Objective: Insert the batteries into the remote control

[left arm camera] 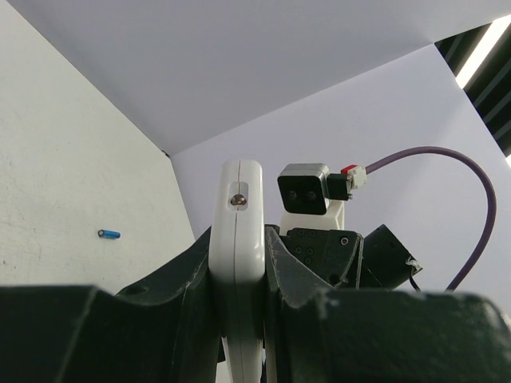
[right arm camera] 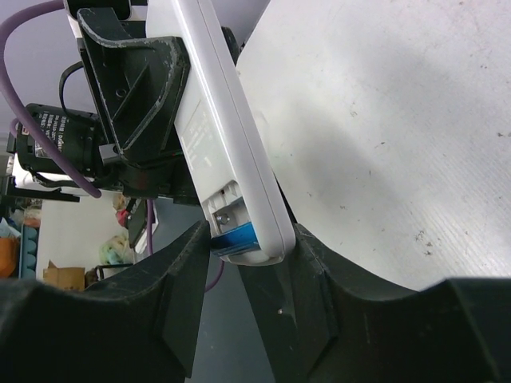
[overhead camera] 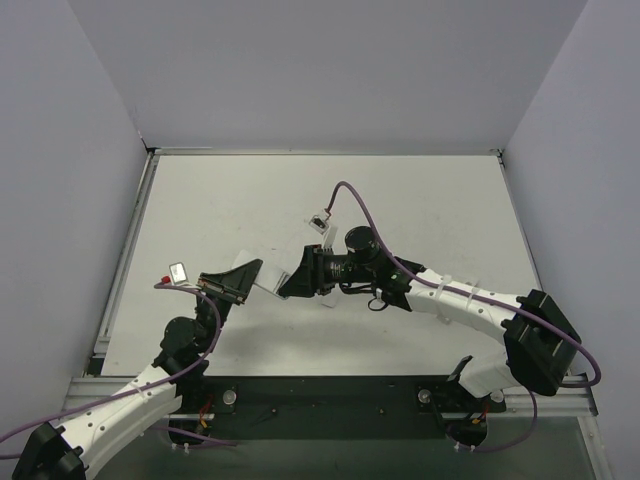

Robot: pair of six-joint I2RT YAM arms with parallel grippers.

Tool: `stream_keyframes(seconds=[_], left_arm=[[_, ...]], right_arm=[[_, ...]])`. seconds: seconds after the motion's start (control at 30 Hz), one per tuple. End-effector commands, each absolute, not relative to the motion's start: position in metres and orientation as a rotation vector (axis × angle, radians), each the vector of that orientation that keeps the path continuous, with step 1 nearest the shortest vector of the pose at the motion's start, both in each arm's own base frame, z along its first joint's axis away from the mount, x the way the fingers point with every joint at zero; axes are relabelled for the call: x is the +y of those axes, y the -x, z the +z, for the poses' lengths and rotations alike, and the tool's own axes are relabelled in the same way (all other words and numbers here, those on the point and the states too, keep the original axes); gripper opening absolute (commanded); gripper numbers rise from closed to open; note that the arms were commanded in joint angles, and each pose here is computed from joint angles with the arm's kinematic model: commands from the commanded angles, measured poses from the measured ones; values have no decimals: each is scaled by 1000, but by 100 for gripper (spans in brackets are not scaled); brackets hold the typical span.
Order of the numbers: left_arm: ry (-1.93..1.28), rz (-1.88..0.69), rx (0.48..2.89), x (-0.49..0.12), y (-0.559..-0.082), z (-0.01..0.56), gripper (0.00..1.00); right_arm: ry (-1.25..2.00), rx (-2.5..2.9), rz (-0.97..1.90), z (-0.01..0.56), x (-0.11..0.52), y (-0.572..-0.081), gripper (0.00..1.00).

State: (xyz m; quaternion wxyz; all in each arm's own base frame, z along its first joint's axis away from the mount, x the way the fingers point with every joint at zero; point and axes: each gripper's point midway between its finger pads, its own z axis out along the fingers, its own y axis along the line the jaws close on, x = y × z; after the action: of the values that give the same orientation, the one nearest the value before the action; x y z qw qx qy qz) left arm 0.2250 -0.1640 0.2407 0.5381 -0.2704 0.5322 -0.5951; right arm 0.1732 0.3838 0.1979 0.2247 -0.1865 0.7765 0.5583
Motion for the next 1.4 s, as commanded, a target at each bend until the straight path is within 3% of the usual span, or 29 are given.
stream_keyframes(seconds=[0.0, 0.2, 0.83, 1.03, 1.37], left_arm=[[630, -1478, 1115, -154, -219, 283, 0], [638, -1476, 1108, -153, -219, 284, 0], [634, -1575, 1106, -160, -211, 289, 0], [620, -1602, 1108, -166, -210, 292, 0], [623, -1554, 1112, -160, -210, 291, 0]], right_arm=[[575, 2076, 1595, 208, 390, -165, 39], [585, 2068, 1597, 209, 390, -164, 37], [513, 2042, 1508, 201, 385, -189, 5], [493, 2001, 1474, 203, 389, -200, 2], [401, 2100, 1024, 164, 341, -229, 0]])
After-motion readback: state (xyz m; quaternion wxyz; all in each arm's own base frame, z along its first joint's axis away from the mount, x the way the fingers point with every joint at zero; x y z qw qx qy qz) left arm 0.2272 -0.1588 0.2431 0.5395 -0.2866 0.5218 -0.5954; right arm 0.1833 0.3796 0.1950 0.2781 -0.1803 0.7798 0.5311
